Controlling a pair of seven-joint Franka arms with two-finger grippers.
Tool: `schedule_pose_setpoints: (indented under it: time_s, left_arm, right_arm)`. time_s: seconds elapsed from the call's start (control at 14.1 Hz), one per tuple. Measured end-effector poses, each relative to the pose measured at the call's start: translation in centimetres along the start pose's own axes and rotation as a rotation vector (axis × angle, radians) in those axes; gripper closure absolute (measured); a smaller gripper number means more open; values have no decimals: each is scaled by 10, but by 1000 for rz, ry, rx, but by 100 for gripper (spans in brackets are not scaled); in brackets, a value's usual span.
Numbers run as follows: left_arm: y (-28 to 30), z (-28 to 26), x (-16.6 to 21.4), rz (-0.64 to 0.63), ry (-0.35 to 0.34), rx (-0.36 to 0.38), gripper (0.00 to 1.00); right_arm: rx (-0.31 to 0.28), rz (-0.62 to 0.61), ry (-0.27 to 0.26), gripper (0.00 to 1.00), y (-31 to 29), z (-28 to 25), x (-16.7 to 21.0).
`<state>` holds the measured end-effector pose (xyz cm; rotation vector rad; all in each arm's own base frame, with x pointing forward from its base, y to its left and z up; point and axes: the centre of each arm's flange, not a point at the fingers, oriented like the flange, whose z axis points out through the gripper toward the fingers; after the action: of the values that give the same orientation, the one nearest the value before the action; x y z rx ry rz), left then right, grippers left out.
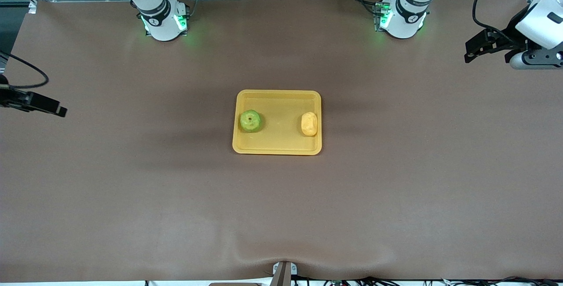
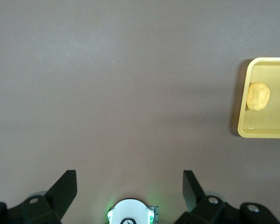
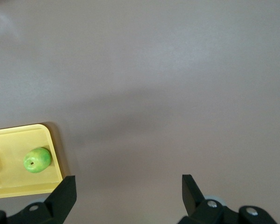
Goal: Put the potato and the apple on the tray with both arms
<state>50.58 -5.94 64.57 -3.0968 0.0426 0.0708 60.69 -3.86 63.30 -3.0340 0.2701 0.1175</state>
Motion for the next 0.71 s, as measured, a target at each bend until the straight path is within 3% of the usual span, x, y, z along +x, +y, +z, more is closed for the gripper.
schedule_pose_setpoints:
  time_s: [0.35,0.71]
  left_arm:
    - [5,1,0,10,-1,1,0]
    - [8,-4,-1,17,10,1,0]
  right_arm:
    - [45,-46,-14,0,33,-22,-25]
    - [-12,-98,6,0,19,-25,-44]
